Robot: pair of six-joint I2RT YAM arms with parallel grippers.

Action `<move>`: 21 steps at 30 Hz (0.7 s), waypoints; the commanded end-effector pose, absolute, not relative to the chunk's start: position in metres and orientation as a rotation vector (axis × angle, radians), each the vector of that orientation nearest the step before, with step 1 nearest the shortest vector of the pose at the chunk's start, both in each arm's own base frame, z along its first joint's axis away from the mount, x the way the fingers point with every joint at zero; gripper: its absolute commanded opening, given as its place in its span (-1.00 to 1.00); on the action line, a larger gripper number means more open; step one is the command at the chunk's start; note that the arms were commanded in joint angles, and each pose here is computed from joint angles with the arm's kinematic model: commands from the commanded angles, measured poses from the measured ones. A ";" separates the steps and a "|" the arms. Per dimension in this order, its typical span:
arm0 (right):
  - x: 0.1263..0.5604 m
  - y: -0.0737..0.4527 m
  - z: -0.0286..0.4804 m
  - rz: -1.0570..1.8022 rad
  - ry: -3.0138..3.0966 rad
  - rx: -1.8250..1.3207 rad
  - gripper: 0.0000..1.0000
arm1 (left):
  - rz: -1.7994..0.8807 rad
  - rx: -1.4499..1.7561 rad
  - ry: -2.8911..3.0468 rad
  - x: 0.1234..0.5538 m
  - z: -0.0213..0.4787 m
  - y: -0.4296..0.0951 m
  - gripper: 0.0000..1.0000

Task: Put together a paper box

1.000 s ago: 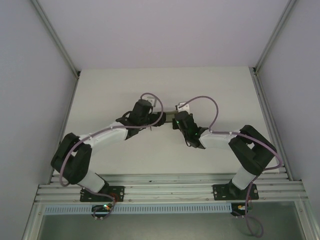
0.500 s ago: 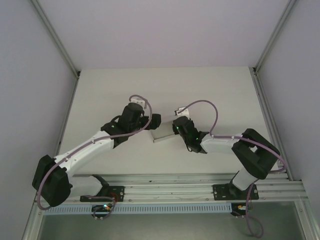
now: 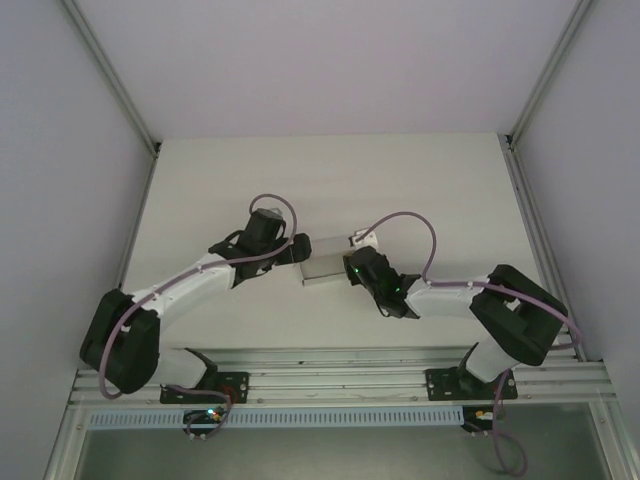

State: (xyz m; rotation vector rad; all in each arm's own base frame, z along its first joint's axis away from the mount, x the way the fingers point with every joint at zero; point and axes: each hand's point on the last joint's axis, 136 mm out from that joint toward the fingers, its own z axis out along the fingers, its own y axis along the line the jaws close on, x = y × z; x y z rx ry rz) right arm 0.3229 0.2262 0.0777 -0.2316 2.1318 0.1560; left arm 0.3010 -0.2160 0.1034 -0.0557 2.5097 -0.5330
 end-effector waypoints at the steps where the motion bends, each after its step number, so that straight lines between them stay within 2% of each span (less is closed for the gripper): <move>1: 0.311 0.220 0.074 0.156 2.173 -0.222 -0.15 | -0.619 -0.067 2.536 0.298 0.093 -0.226 0.82; 5: 0.299 0.210 0.067 0.136 2.219 -0.210 -0.04 | -0.611 -0.062 2.578 0.294 0.072 -0.226 0.67; 7: 0.291 0.206 0.063 0.152 2.246 -0.217 0.06 | -0.627 -0.073 2.593 0.293 0.064 -0.226 0.59; 9: 0.279 0.197 0.054 0.150 2.289 -0.207 0.24 | -0.653 -0.072 2.592 0.295 0.059 -0.230 0.55; 13: 0.262 0.168 0.052 0.073 2.321 -0.177 0.42 | -0.697 -0.074 2.594 0.299 0.050 -0.234 0.47; 21: 0.261 0.144 0.076 0.062 2.297 -0.146 0.79 | -0.805 -0.095 2.583 0.309 0.040 -0.239 0.15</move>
